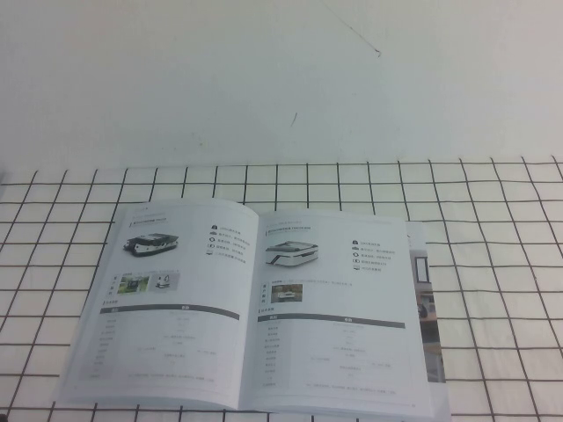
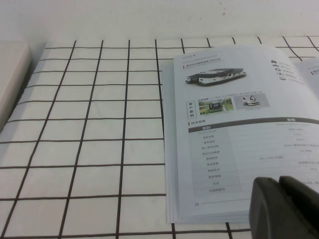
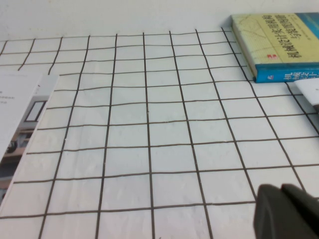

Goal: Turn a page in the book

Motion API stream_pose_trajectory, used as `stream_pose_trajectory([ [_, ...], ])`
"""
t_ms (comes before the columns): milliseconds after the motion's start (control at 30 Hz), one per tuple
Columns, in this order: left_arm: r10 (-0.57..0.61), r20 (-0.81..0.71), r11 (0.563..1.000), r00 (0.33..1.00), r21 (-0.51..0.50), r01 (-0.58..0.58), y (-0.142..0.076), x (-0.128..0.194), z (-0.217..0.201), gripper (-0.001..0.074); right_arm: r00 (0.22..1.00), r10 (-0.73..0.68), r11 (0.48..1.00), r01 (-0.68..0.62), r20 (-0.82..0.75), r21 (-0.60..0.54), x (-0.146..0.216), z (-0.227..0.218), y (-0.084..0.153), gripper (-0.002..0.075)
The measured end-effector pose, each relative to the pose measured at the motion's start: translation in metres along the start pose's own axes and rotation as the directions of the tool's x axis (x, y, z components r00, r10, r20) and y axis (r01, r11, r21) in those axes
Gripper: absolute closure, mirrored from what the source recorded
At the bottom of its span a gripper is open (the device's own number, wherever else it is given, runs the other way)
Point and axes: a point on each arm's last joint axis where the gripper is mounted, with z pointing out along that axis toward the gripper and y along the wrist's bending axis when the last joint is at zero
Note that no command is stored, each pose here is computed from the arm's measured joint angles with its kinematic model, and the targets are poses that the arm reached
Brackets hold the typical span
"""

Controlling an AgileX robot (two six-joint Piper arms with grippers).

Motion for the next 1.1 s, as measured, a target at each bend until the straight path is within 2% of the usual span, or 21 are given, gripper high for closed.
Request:
stream_pose_trajectory([
  [1100,0.013,0.000,1.000,1.000,-0.004,-0.013,0.0003,0.0000,0.0000,0.0737,1.000,0.000,1.000,0.000,0.000,0.000,0.0000,0.0000,0.0000,0.0725],
])
